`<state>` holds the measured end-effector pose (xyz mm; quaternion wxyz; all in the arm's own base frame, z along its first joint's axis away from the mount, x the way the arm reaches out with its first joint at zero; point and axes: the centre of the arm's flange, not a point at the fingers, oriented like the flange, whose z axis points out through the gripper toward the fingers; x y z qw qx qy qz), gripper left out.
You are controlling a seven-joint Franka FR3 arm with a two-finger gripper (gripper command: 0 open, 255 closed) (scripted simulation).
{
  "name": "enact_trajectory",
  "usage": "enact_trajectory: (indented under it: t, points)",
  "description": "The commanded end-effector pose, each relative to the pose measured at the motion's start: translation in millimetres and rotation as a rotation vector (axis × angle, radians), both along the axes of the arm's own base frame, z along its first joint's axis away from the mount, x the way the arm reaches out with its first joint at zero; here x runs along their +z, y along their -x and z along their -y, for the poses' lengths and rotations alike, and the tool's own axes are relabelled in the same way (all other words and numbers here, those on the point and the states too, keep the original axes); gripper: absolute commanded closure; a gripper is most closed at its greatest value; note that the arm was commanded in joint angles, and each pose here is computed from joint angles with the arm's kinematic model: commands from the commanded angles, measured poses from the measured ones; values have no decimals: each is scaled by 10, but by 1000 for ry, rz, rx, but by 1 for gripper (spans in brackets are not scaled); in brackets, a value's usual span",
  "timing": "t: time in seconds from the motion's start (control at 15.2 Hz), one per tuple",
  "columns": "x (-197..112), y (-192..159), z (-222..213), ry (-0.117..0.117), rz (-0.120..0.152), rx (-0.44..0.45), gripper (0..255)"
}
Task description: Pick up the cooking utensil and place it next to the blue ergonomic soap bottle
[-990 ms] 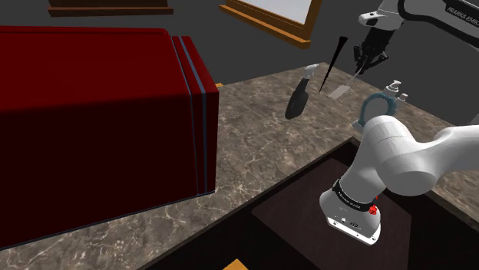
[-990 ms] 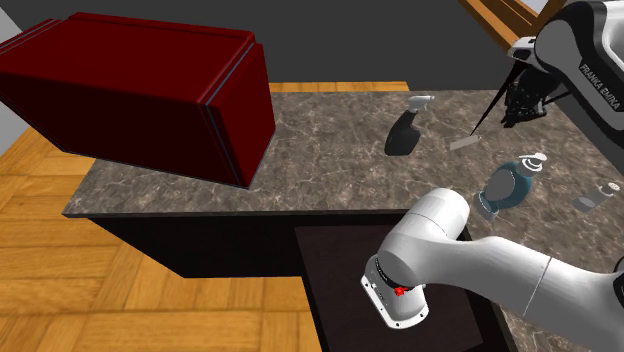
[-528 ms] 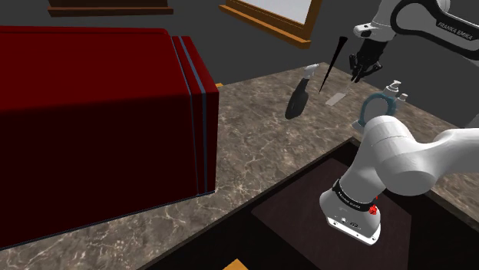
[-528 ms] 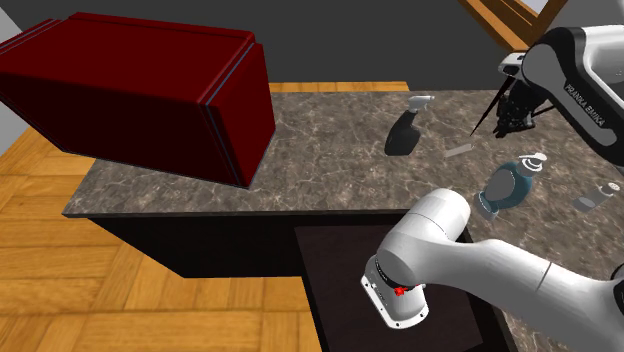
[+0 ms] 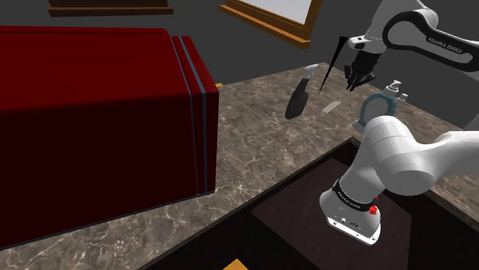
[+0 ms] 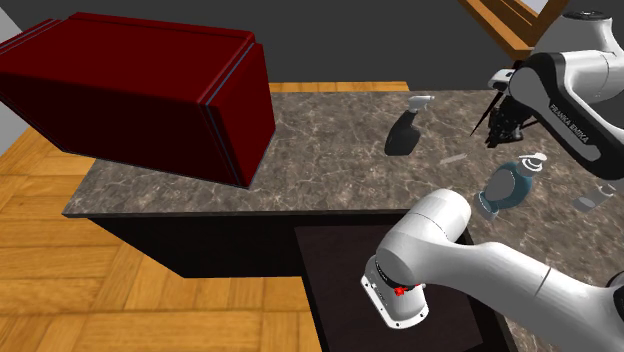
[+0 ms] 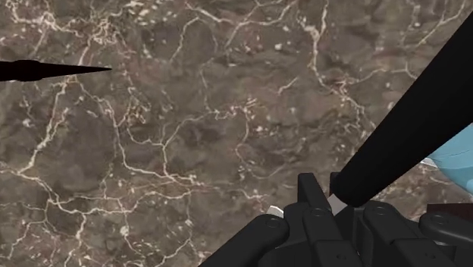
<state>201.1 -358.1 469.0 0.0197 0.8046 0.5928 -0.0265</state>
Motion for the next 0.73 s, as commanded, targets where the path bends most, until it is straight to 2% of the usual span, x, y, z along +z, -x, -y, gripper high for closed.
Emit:
enact_trajectory:
  t: [0.0,0.66]
  points:
    - [-106,-2,-3,0,0,0,255]
    - [-634,-2,-3,0,0,0,255]
